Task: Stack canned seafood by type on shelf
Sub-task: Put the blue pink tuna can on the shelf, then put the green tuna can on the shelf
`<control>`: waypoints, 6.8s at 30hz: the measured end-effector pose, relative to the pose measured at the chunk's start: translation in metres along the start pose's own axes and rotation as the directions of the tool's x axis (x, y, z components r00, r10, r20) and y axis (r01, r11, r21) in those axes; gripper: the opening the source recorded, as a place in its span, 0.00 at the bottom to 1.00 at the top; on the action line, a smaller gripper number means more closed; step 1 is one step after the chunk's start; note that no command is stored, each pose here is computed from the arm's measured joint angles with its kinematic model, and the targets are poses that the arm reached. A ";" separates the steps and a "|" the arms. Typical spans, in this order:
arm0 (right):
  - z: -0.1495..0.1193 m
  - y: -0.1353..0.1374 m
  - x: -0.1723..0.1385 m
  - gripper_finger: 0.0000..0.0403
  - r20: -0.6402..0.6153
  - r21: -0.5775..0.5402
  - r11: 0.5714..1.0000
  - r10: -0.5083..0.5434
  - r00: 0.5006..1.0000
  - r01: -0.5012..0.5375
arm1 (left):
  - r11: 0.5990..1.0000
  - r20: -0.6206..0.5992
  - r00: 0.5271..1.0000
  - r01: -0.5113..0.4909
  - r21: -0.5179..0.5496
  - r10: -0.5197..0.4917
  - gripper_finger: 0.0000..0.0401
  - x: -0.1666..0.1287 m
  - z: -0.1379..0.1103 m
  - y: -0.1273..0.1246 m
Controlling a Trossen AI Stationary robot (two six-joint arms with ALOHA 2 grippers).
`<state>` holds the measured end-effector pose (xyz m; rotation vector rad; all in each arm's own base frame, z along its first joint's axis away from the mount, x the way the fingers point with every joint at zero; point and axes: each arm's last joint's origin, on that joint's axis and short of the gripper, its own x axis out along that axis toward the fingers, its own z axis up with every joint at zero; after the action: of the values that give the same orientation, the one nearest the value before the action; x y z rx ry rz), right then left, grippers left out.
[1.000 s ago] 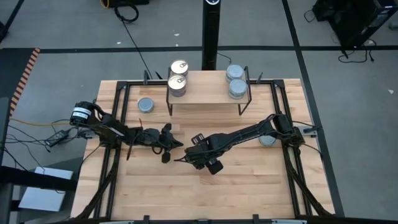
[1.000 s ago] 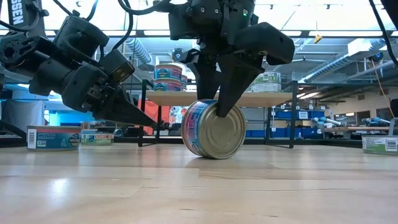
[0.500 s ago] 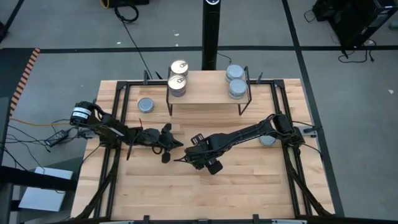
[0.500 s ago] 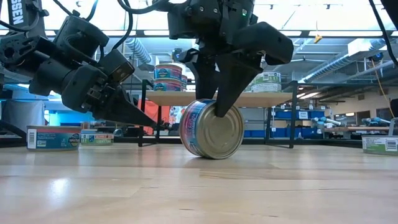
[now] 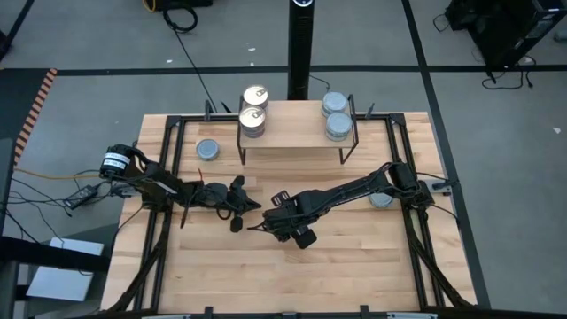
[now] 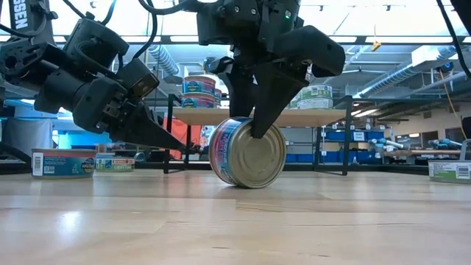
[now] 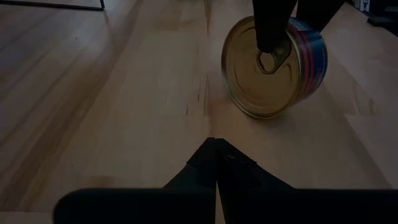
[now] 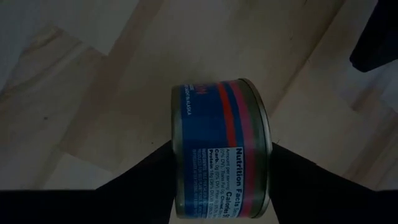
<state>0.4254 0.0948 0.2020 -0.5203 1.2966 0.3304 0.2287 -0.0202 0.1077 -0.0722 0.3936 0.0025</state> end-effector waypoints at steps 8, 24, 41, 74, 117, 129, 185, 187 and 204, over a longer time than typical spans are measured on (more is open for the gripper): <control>-0.002 0.005 -0.003 0.54 -0.080 -0.040 0.992 -0.120 0.990 0.117 | 1.000 0.000 1.000 0.000 0.000 0.000 0.02 0.000 0.000 0.000; 0.009 -0.010 -0.070 0.54 -0.214 -0.036 0.751 -0.650 0.729 0.659 | 1.000 -0.004 1.000 0.000 0.000 0.000 0.02 0.000 0.000 0.000; -0.026 -0.064 -0.102 0.53 -0.434 0.198 0.386 -0.789 0.434 0.901 | 1.000 -0.005 1.000 -0.001 -0.007 0.001 0.02 0.000 -0.001 0.000; -0.064 -0.173 -0.048 0.72 -0.348 0.339 0.562 -0.670 0.655 0.755 | 1.000 -0.014 1.000 -0.001 -0.007 0.001 0.02 0.000 -0.001 0.000; -0.079 -0.170 -0.051 0.05 -0.295 0.407 0.750 -0.432 0.852 0.521 | 1.000 -0.034 0.999 -0.004 -0.020 0.004 0.02 0.000 -0.003 0.000; -0.095 -0.203 -0.052 0.03 -0.236 0.496 0.687 -0.482 0.844 0.531 | 1.000 -0.036 0.999 -0.005 -0.020 0.004 0.02 0.000 -0.004 0.000; -0.100 0.039 -0.050 0.00 0.329 0.650 0.715 -0.571 0.752 0.257 | 0.993 -0.011 0.994 0.107 0.041 -0.107 0.02 0.003 0.016 -0.020; -0.107 0.052 -0.047 0.01 0.318 0.667 0.694 -0.594 0.739 0.271 | 0.986 -0.070 0.985 0.159 0.049 -0.156 0.02 0.003 0.024 -0.023; -0.131 0.092 -0.032 0.01 0.296 0.707 0.647 -0.636 0.713 0.284 | 0.898 -0.688 0.603 -0.403 0.175 0.405 0.02 -0.060 0.085 0.012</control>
<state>0.2631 0.1032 0.1932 -0.1606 0.6078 -0.4048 0.2052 -0.0019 0.2082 0.0272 1.1998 0.4459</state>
